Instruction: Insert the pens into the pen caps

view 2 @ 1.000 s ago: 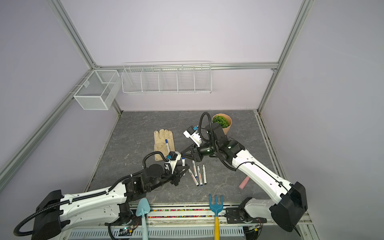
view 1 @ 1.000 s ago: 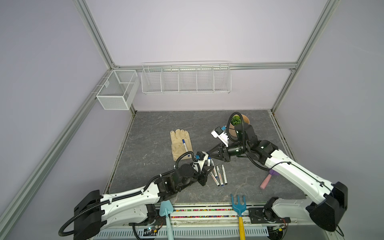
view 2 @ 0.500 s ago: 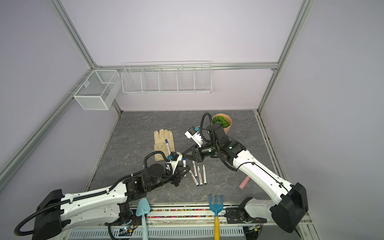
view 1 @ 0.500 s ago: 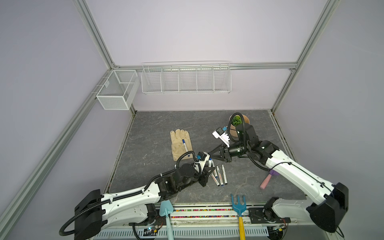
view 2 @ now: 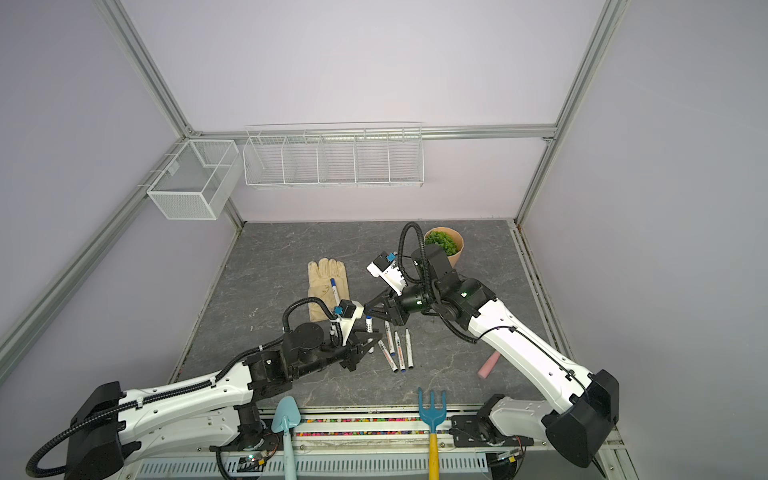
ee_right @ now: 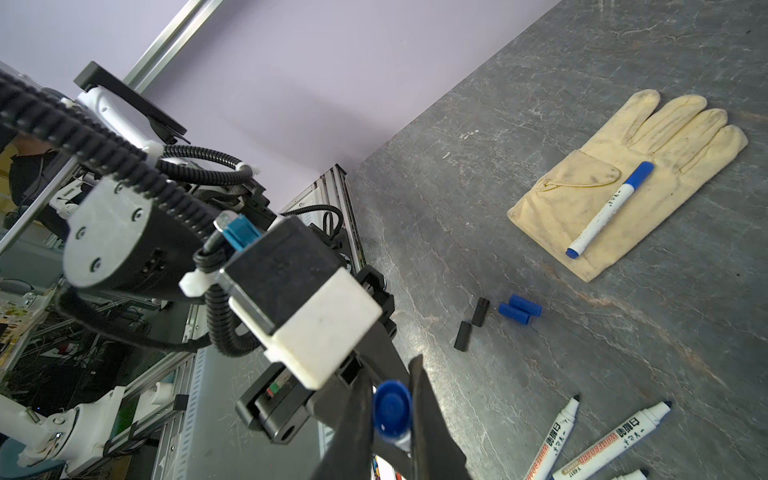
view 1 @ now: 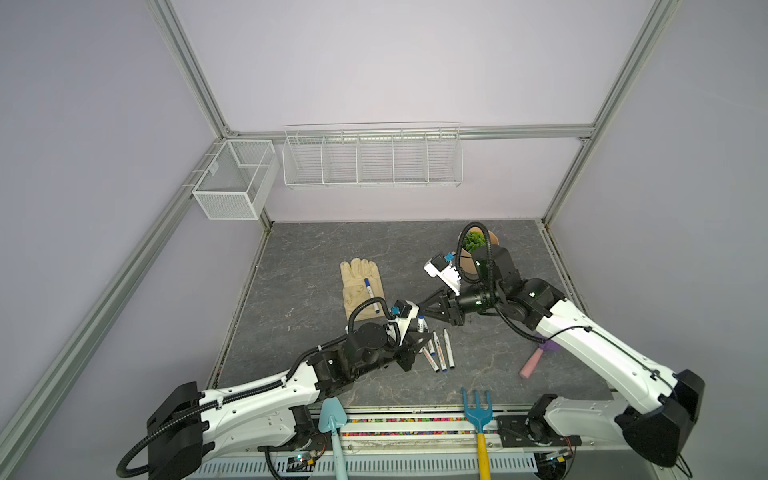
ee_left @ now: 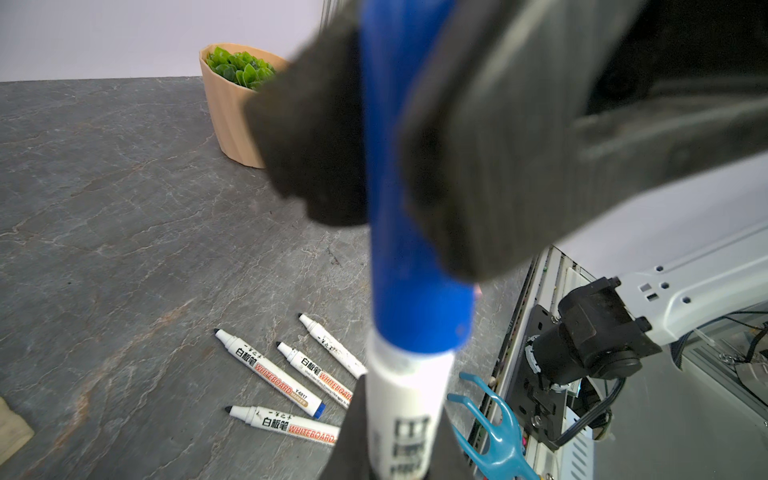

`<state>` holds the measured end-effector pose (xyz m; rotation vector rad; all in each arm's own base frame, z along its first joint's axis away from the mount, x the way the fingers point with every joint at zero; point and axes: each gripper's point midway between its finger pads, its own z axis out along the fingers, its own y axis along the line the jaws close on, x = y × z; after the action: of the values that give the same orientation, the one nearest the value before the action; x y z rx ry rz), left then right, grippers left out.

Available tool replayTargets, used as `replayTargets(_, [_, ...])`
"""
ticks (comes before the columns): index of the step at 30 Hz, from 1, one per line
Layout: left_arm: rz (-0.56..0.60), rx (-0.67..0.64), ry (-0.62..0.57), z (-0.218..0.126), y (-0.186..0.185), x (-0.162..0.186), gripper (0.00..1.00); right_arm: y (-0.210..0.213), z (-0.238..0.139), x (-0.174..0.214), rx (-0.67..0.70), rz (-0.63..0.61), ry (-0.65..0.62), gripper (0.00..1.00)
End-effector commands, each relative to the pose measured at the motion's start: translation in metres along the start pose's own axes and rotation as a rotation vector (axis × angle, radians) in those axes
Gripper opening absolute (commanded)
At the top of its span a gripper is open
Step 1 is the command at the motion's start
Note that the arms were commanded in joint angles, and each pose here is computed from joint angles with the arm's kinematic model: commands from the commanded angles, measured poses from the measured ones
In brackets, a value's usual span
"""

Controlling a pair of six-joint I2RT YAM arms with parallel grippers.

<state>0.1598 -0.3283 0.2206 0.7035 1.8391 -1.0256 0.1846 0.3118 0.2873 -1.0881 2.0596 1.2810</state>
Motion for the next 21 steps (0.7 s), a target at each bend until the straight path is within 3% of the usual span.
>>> replayTargets(1, [-0.129, -0.175, -0.434, -0.039, 0.033, -0.117, 0.00, 0.033, 0.001, 0.098, -0.140, 0.301, 0.363, 0.07])
replayTargets(10, [-0.128, -0.221, -0.436, -0.052, 0.042, -0.110, 0.00, 0.015, -0.002, 0.096, -0.091, 0.365, 0.333, 0.07])
replayTargets(21, [-0.088, -0.212, -0.321, -0.037, 0.039, -0.093, 0.00, 0.025, 0.000, 0.086, -0.179, 0.359, 0.295, 0.07])
